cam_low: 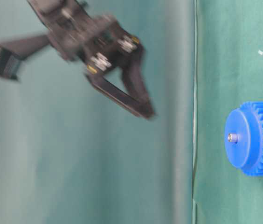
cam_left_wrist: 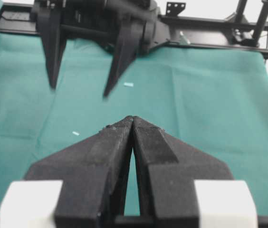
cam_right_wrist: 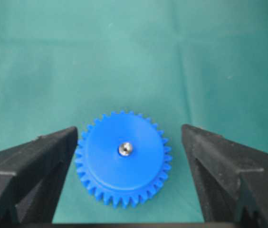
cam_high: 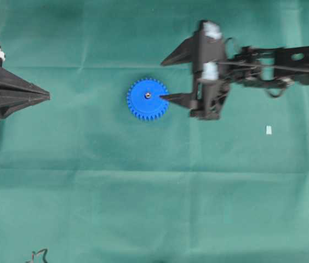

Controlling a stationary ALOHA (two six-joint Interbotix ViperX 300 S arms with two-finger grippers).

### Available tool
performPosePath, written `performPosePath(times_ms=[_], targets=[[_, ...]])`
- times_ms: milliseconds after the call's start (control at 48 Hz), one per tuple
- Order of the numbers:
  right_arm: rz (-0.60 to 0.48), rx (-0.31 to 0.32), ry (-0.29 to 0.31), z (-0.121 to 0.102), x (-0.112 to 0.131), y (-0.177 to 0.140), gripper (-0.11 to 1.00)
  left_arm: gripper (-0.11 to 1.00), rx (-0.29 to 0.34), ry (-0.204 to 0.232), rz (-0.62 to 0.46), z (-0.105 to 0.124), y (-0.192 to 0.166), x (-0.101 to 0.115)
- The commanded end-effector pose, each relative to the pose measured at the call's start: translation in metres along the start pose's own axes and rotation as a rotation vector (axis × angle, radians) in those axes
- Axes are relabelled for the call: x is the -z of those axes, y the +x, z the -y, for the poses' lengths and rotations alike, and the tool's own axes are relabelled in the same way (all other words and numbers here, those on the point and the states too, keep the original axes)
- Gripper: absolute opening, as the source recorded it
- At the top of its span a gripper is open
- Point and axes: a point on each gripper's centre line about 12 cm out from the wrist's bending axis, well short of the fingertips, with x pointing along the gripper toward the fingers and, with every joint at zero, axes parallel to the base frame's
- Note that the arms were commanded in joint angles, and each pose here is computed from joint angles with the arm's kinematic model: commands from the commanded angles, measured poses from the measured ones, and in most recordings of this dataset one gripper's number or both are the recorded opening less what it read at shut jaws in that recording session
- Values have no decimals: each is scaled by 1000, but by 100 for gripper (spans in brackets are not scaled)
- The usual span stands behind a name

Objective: Insert the shaft into the center hole of the gear.

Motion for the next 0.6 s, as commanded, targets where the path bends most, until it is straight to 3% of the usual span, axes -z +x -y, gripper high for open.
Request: performPosePath(times_ms=[0, 354, 584], targets=[[69, -9, -4, -3, -13, -26, 93, 0, 2, 2, 31, 1, 2, -12], [160, -16, 6, 0, 14, -105, 93, 0, 1, 3, 18, 1, 1, -11], [203, -19, 6, 2, 36, -136, 93, 0, 2, 3, 12, 1, 1, -10]])
